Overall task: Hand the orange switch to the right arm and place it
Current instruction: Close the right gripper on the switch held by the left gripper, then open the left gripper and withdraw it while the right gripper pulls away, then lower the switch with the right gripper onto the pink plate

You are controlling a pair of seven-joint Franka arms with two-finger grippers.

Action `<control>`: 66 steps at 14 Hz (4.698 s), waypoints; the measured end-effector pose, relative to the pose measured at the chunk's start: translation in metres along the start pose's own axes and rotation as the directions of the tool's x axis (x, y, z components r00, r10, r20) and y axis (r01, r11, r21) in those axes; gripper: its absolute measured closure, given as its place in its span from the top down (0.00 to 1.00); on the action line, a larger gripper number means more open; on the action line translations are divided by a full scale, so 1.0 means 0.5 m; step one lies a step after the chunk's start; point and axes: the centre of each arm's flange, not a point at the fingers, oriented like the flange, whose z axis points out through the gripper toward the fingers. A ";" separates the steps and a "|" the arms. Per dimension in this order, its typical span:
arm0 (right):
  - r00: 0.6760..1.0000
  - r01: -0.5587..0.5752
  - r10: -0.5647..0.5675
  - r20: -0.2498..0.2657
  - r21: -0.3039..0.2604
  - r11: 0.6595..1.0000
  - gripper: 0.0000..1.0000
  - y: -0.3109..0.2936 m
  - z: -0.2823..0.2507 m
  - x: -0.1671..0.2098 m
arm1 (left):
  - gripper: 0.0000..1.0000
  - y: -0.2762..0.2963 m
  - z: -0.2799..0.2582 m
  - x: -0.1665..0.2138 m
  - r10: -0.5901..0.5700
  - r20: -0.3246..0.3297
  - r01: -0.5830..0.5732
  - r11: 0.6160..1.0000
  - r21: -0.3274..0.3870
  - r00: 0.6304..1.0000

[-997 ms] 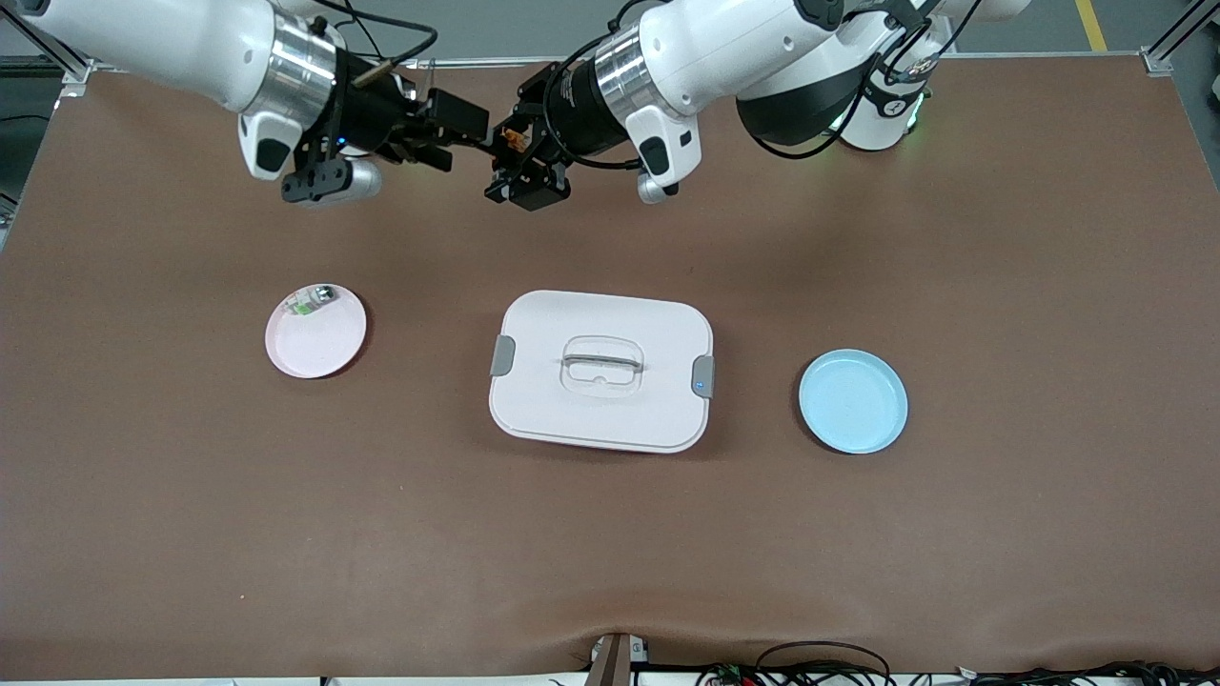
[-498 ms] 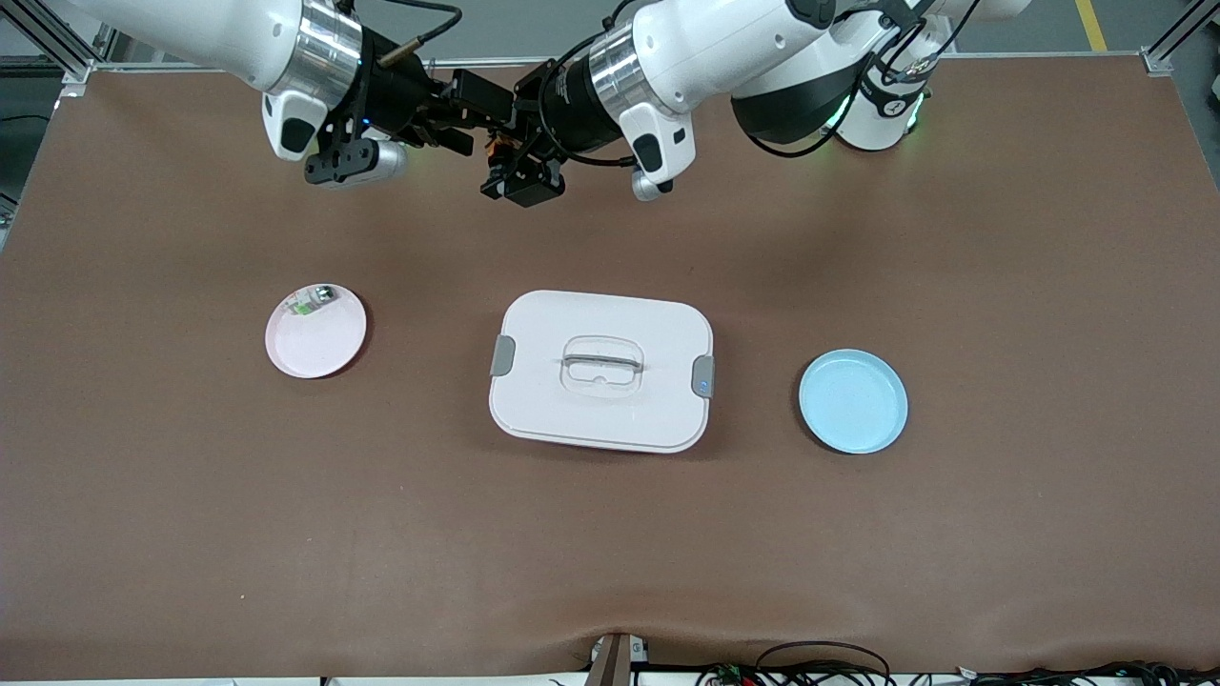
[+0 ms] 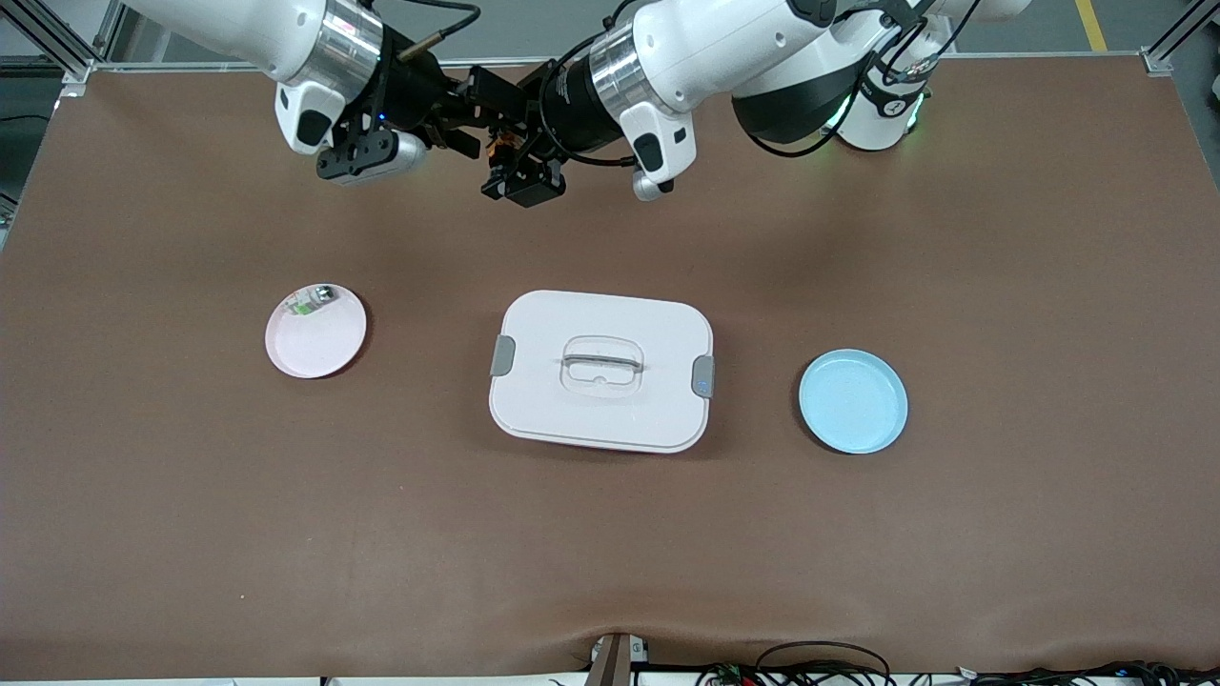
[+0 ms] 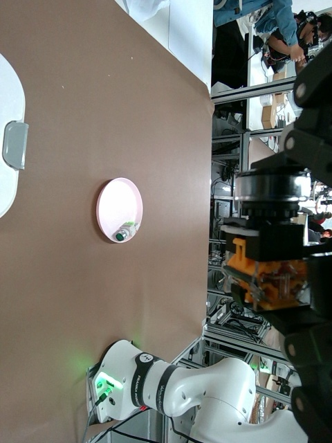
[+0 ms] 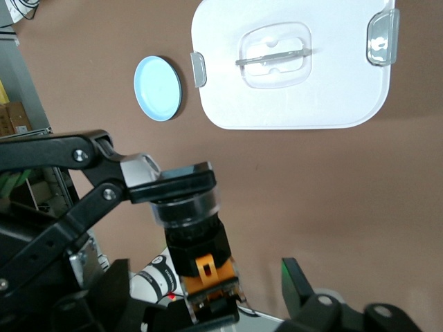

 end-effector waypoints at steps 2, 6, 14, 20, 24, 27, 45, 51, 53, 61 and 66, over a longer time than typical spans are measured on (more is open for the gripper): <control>1.000 0.005 -0.005 -0.004 -0.001 1.000 0.85 -0.003 0.000 -0.001 | 0.73 0.000 0.003 0.003 0.000 -0.004 0.000 1.000 0.001 1.000; 1.000 0.025 -0.025 0.007 -0.014 1.000 0.46 -0.006 0.006 -0.004 | 0.73 0.002 -0.002 0.001 0.001 -0.003 -0.001 1.000 -0.005 1.000; 0.999 0.040 -0.040 0.006 -0.007 0.999 0.39 -0.006 0.004 0.000 | 0.73 0.004 -0.006 0.000 0.002 0.000 -0.002 1.000 -0.010 1.000; 0.999 0.044 -0.044 0.002 0.000 0.999 0.33 -0.014 0.004 0.005 | 0.98 0.002 -0.005 -0.003 0.005 0.003 -0.005 1.000 -0.011 1.000; 0.999 0.043 -0.043 0.004 -0.001 0.999 0.33 -0.019 0.011 0.015 | 1.00 0.003 -0.006 -0.003 0.004 0.004 -0.004 1.000 -0.014 1.000; 0.999 0.039 -0.039 0.007 -0.004 0.999 0.33 -0.017 0.017 0.021 | 1.00 0.004 -0.007 -0.002 0.004 0.003 -0.004 1.000 -0.015 1.000; 0.331 0.936 -0.852 0.406 -0.254 0.242 0.33 0.150 -0.007 0.125 | 1.00 -0.162 -0.074 0.000 0.719 -0.285 -0.642 0.694 0.326 0.633; 0.168 0.981 -0.874 0.456 -0.163 0.104 0.33 0.300 -0.085 0.151 | 1.00 -0.087 -0.309 0.118 0.954 -0.144 -0.739 0.296 0.606 0.264; 0.124 0.986 -0.884 0.451 -0.158 0.058 0.33 0.379 -0.093 0.154 | 1.00 -0.028 -0.416 0.184 0.965 -0.111 -0.735 0.252 0.630 0.236; -0.027 0.982 -0.951 0.307 -0.170 -0.082 0.33 0.870 -0.004 0.152 | 1.00 0.117 -0.753 0.472 0.988 -0.107 -0.699 0.156 0.698 0.113; -0.083 0.973 -0.963 0.255 -0.186 -0.133 0.33 0.981 0.060 0.144 | 1.00 0.143 -0.858 0.628 0.992 -0.097 -0.710 0.126 0.692 0.081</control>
